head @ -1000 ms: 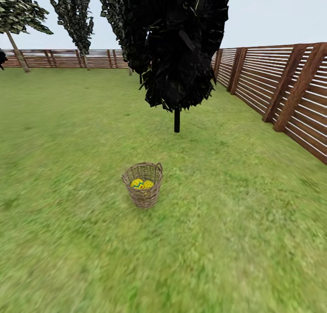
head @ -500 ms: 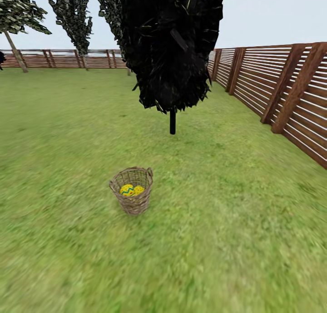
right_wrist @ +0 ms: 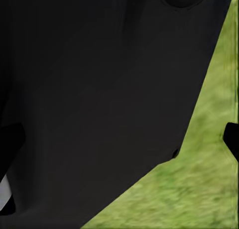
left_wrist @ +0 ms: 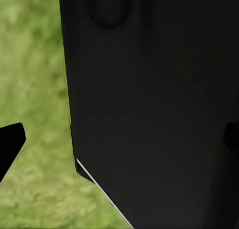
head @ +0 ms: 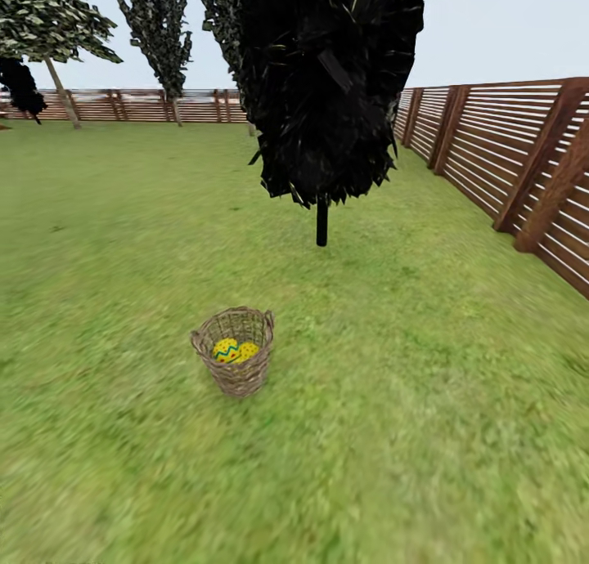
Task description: Take the three Easter eggs out of the wicker basket on the lawn in the garden, then place them on the lawn next to a single tree (choose any tree) so that all three eggs are next to the same tree and none are left in the basket.
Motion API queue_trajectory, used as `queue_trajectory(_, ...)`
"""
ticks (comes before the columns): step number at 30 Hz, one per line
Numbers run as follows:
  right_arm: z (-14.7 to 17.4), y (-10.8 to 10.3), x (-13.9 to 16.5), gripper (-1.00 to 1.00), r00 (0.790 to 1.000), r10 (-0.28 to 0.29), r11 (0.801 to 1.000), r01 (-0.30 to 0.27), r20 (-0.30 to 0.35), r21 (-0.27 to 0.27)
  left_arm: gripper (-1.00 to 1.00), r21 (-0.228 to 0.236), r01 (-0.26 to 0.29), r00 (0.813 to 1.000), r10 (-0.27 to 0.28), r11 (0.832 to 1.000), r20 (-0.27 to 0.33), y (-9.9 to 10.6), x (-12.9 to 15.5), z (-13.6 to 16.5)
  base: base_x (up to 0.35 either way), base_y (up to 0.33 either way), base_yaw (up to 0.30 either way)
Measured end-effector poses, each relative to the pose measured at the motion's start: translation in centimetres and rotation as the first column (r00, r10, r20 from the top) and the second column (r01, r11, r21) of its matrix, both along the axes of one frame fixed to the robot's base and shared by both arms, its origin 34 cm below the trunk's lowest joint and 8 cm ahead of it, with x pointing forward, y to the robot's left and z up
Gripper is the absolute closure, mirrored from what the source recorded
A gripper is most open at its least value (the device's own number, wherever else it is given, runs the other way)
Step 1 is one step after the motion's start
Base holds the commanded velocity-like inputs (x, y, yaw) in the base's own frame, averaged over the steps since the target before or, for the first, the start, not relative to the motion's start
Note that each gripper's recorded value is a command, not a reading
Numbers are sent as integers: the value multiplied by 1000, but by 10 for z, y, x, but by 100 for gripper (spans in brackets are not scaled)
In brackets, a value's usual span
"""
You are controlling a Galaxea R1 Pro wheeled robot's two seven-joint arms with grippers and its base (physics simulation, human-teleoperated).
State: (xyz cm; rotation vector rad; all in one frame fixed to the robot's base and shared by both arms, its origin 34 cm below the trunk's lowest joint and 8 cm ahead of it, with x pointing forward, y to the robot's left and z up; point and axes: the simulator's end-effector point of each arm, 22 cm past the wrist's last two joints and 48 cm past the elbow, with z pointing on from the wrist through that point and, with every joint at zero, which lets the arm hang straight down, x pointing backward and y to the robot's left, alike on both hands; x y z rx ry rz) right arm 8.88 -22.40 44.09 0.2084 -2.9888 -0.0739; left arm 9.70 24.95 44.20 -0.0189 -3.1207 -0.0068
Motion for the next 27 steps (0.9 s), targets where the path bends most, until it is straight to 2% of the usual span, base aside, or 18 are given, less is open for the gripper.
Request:
queue_trajectory(6,0,0,0,-100,1000,1,1000,-1,0,0,-100,-1,0,1000,0,1000,12,0,3,0,195,-236,273)
queue_trajectory(13,0,-1,0,-100,1000,2,1000,-2,0,-1,-100,-3,2,998,-2,1000,66,0,14,0,69,-105,276)
queue_trajectory(27,0,0,0,-100,1000,2,1000,-2,1,1,-100,-2,1,997,-1,1000,74,0,16,0,165,-246,276)
